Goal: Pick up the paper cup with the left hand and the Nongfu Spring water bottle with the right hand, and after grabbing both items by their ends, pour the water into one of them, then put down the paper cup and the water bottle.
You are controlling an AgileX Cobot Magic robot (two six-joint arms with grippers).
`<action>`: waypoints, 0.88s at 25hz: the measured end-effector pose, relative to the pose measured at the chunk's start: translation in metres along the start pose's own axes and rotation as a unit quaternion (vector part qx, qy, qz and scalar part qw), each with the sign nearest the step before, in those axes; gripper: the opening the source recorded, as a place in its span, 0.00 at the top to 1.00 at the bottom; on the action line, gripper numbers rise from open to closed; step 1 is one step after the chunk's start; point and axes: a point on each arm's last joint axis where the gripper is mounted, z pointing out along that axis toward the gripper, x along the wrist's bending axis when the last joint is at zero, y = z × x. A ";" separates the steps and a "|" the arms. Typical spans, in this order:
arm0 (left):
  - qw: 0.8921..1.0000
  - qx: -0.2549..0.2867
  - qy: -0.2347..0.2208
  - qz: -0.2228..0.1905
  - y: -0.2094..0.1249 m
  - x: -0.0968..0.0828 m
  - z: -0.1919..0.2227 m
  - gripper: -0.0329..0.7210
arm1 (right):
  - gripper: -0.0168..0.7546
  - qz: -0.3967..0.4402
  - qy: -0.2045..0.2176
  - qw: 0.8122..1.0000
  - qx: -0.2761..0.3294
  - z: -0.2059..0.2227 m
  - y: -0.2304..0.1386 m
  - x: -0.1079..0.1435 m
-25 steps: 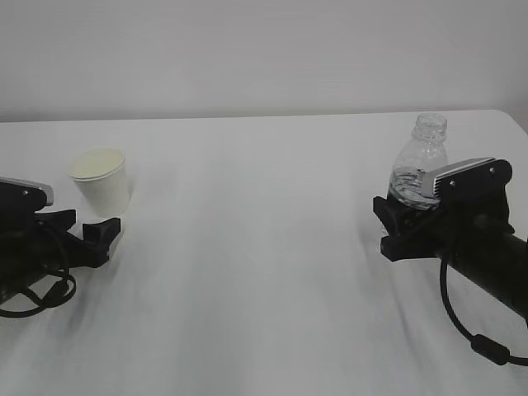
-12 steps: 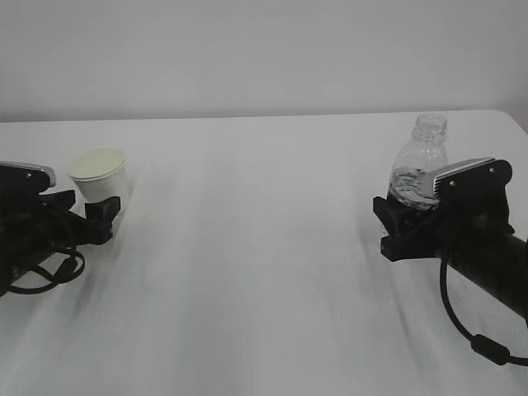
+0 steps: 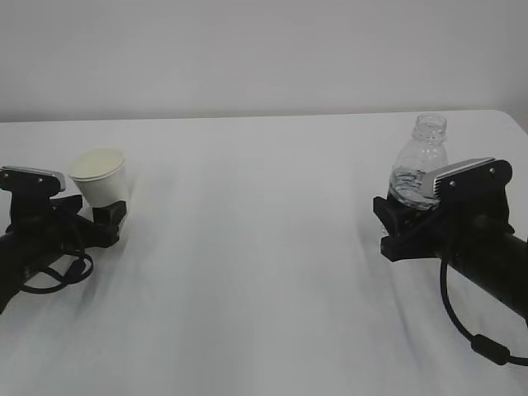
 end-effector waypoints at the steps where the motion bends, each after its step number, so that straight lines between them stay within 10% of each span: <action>1: 1.000 -0.002 0.000 0.000 0.001 0.000 0.001 0.18 | 0.39 0.000 0.000 1.000 0.000 0.000 0.000 0.000; 22: 0.999 -0.041 -0.001 0.005 0.013 0.003 0.027 0.18 | 0.39 -0.002 0.003 1.000 0.000 0.000 0.000 0.001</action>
